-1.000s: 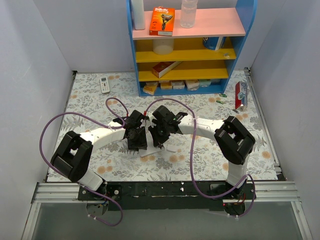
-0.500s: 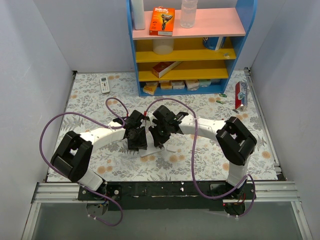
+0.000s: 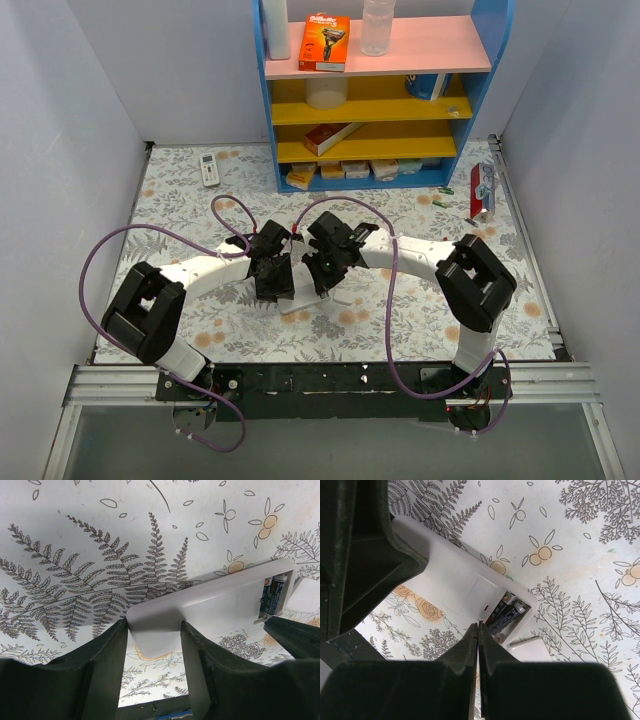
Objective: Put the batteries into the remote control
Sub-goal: Load the battery into the remote control.
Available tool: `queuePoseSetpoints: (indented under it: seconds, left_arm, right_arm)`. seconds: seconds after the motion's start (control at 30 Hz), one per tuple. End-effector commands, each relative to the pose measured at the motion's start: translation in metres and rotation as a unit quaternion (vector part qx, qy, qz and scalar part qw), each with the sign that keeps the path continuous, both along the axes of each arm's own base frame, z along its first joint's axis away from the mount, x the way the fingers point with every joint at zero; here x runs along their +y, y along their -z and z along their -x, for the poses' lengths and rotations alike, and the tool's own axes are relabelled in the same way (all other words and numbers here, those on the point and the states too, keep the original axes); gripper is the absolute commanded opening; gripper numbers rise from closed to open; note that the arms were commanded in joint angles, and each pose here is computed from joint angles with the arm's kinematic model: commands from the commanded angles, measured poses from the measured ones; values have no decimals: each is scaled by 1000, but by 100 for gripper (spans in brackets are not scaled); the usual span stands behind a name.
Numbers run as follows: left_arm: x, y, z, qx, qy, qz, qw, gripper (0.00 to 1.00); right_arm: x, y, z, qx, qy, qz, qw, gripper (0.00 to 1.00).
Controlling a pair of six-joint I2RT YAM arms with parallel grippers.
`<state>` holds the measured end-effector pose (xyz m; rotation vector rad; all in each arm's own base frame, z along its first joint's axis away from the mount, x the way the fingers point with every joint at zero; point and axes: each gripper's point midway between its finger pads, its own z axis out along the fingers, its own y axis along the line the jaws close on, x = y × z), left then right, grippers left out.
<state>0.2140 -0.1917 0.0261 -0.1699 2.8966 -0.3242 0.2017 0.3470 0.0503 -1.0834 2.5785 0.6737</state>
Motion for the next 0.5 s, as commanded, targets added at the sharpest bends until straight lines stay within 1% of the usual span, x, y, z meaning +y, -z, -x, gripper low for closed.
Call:
queuePoseSetpoints:
  seconds: [0.0,0.13,0.17,0.2,0.23,0.3,0.33,0.37,0.47]
  left_arm:
    - [20,26,14,18,2,-59,998,43]
    - [20,26,14,19,2,-58,998,43]
    - [20,26,14,19,2,-58,998,43]
    - [20,25,14,18,2,-59,998,43]
    - [20,26,14,18,3,-59,998,43]
    - [19,26,13,18,3,-58,998,43]
    - [20,26,14,19,2,-59,998,43]
    - [20,26,14,20,2,-58,998,43]
    - [20,27,14,20,2,-59,998,43]
  right_arm:
    - [1,-25,-7,-31,5,-21,999,7]
    - [3,-43,-10,-68,-16,-52,996,9]
    - [4,-48,-12,-82,-22,-61,995,11]
    - [2,-55,-12,-93,-26,-67,993,13]
    - [-3,-51,-12,-103,-36,-61,992,14]
    - [-10,-50,-15,-114,-32,-46,992,20]
    - [-13,-48,-15,-117,-33,-37,992,25]
    - [-16,-47,-17,-118,-27,-26,992,32]
    - [-22,-38,-15,-108,-12,-10,994,41]
